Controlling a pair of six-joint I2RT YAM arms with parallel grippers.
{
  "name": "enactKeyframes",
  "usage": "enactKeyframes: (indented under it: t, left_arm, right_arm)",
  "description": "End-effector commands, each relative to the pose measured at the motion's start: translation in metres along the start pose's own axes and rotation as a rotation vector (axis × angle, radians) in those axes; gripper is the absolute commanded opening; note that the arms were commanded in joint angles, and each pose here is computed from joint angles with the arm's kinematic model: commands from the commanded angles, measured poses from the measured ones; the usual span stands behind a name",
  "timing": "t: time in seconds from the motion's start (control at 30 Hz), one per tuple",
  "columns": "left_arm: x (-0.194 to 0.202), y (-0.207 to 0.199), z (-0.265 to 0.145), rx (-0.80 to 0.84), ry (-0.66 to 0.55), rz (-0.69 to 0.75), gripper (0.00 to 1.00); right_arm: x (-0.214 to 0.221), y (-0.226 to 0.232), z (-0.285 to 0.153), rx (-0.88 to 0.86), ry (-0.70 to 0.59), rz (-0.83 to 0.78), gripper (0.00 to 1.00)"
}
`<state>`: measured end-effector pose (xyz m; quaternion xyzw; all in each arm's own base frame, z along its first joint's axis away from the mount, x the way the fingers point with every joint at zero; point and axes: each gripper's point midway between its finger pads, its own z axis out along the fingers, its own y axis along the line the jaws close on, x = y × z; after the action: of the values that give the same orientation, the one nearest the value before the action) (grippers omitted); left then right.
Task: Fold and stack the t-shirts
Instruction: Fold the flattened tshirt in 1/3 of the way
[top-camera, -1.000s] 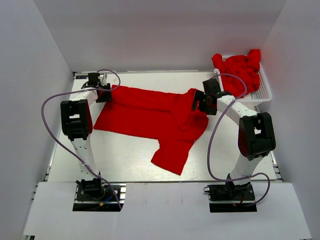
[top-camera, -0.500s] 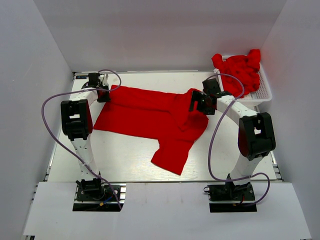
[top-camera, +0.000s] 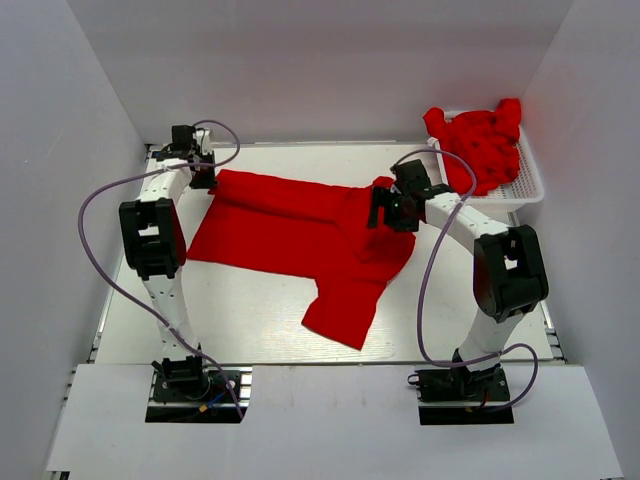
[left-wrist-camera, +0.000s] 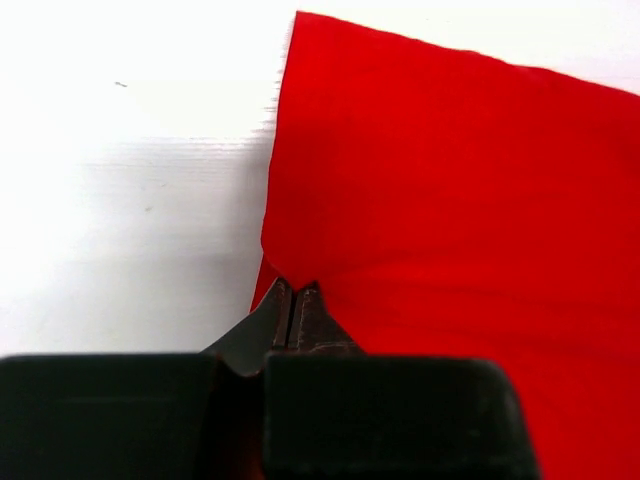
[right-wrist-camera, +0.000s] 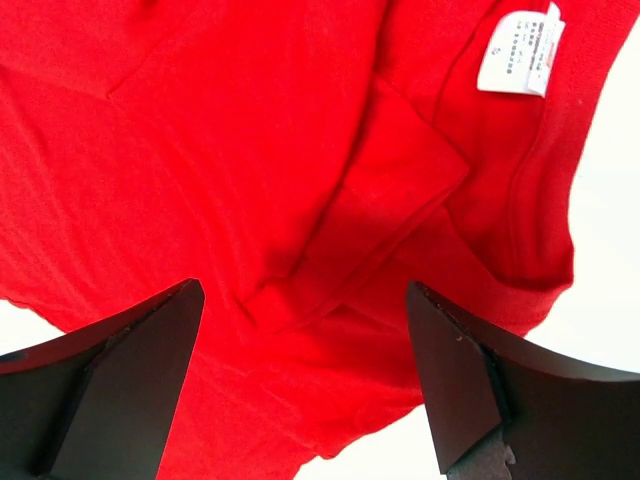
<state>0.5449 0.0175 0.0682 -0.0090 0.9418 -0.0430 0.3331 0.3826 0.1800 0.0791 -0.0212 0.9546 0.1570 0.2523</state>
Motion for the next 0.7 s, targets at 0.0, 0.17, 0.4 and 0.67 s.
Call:
enactKeyframes:
  t: [0.0,0.17,0.4,0.67]
  left_arm:
    - [-0.001,0.005,-0.018,-0.026,0.055,0.037,0.00]
    - [0.007,0.013,-0.021,-0.053,0.105,0.099,0.06]
    - [0.040,0.026,-0.009,-0.113,0.223,0.096,0.27]
    - [-0.001,0.021,-0.039,-0.121,0.124,0.071,1.00]
  right_arm:
    - [-0.005,0.002,-0.001,0.010,-0.010,-0.002,0.87]
    - [-0.004,-0.002,0.001,0.030,-0.008,0.007,0.87]
    - [-0.004,-0.007,0.006,0.063,0.010,0.034,0.88]
    - [-0.031,-0.017,0.000,0.165,-0.046,0.074,0.88]
